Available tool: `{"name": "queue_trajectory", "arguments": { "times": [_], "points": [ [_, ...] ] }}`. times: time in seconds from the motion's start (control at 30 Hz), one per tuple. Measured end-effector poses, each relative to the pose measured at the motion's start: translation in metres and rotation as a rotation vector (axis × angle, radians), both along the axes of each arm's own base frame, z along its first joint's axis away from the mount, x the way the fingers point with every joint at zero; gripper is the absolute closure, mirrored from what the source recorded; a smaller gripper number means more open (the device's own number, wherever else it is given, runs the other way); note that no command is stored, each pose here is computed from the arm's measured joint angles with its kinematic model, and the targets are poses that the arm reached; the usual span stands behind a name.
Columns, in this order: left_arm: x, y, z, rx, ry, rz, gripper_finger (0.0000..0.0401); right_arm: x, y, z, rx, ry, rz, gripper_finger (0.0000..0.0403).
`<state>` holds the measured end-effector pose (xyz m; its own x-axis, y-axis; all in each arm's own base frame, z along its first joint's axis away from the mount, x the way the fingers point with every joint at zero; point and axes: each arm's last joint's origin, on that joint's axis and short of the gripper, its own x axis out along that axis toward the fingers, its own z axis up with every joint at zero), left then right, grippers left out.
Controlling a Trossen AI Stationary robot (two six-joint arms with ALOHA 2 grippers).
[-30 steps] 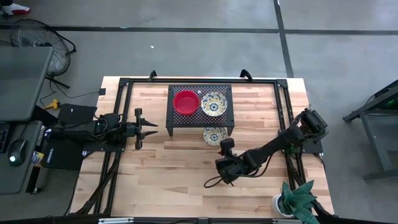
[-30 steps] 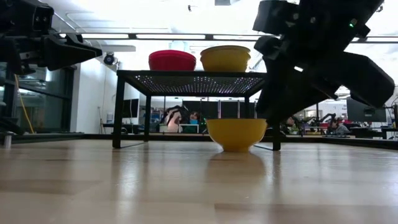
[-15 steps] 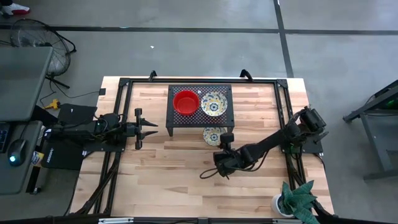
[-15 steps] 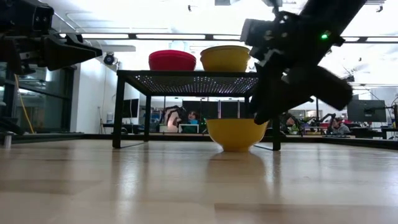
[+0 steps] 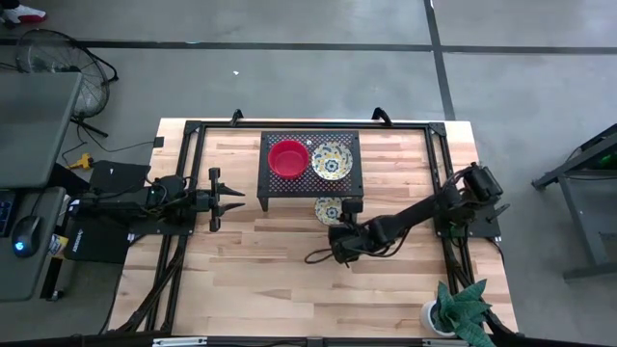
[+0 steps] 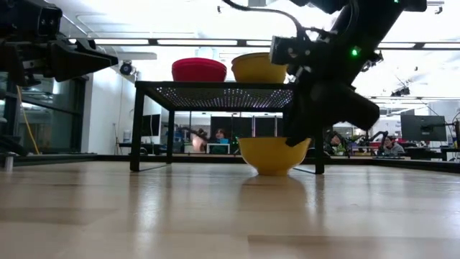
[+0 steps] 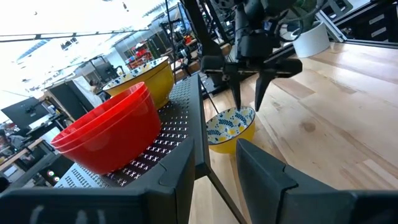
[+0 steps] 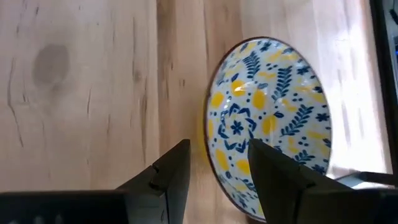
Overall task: Pick & Place Mini bowls
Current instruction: Stack the white patterned bowl on the white patterned bowls on the shelf
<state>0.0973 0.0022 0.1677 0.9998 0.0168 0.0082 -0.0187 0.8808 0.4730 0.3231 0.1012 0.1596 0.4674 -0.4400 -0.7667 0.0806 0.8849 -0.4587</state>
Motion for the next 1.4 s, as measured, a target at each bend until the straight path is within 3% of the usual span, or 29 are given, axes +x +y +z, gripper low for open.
{"name": "queue_trajectory", "arguments": {
  "times": [0.2, 0.43, 0.83, 1.4],
  "points": [
    [0.000, 0.000, 0.000, 0.000, 0.000, 0.000, 0.0288, 0.003, 0.003, -0.012, 0.032, 0.039, 0.035, 0.0254],
    [0.000, 0.000, 0.000, 0.000, 0.000, 0.000, 0.0288, 0.007, -0.002, -0.012, -0.013, 0.006, 0.003, 0.0254],
    [0.000, 0.000, 0.000, 0.000, 0.000, 0.000, 0.0288, 0.007, -0.004, -0.013, 0.022, 0.018, 0.004, 0.0264],
    [0.000, 0.000, 0.000, 0.000, 0.000, 0.000, 0.0288, 0.007, -0.002, -0.013, 0.062, 0.020, 0.020, 0.0385]
  ]
}}
